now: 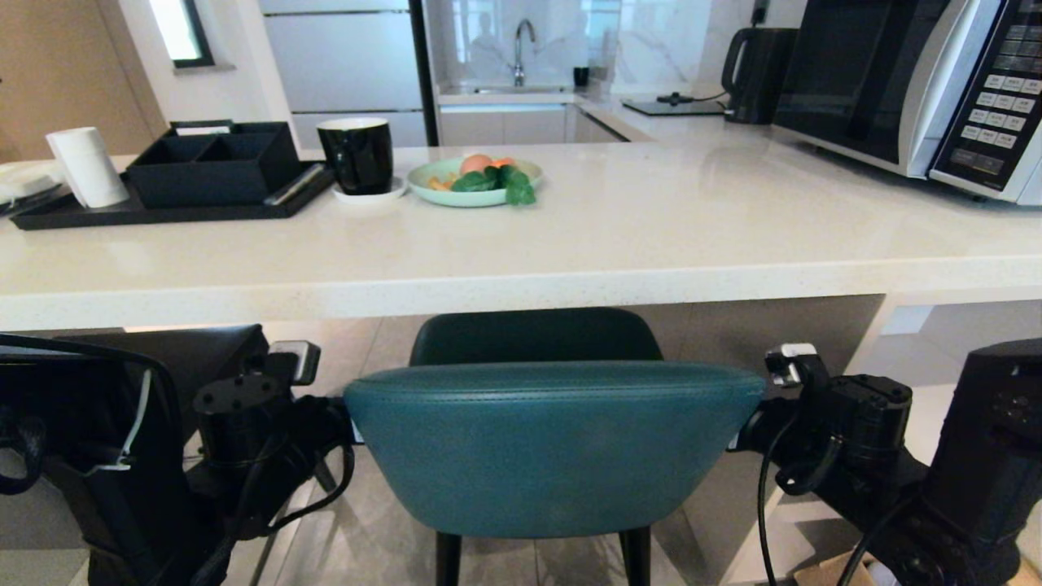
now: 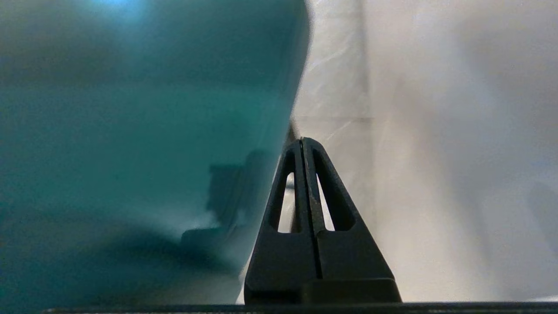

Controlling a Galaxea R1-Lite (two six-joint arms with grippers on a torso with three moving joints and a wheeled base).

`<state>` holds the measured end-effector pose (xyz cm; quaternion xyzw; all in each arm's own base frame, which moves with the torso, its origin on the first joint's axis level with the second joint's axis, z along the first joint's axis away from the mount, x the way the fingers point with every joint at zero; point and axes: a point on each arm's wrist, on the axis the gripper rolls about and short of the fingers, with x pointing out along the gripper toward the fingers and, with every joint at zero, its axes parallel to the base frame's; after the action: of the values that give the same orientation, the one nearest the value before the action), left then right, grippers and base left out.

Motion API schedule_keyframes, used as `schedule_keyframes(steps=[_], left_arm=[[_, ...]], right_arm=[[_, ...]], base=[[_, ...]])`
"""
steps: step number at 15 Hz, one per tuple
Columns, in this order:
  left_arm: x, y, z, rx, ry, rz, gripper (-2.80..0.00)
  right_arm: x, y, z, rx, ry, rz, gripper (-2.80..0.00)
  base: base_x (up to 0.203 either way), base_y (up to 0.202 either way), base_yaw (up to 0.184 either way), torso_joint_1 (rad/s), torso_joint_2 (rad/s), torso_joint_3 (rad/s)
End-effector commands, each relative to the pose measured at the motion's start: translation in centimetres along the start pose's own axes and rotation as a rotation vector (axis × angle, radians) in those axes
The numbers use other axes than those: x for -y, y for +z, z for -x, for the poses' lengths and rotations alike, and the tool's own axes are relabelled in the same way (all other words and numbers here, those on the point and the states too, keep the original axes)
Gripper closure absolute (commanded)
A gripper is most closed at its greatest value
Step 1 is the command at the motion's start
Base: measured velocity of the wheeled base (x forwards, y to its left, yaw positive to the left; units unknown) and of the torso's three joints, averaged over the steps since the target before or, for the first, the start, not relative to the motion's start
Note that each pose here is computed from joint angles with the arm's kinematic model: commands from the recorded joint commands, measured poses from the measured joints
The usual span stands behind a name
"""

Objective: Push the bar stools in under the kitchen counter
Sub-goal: Pull the blue chair out from under the dining table

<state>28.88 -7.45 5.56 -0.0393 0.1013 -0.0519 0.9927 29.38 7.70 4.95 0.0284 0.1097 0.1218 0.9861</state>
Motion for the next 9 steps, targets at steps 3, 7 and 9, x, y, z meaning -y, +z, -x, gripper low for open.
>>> schedule_keyframes(steps=[3,7,9], left_arm=[[0.1,1.0,-1.6,0.070,0.008,0.012,0.00],[0.4,1.8,-2.3,0.113,0.033,0.017,0.00],[0.6,1.5,-2.4,0.105,0.029,0.014,0.00]], right_arm=[[0.2,0.5,-1.9,0.056,-0.021,-0.001,0.00],[0.0,1.3,-3.0,0.102,-0.018,-0.003,0.00],[0.0,1.9,-3.6,0.134,-0.017,-0.003,0.00]], base=[[0.000,0.000,0.000,0.000,0.00,0.000],[0.000,0.000,0.000,0.000,0.00,0.000],[0.000,0.000,0.000,0.000,0.00,0.000]])
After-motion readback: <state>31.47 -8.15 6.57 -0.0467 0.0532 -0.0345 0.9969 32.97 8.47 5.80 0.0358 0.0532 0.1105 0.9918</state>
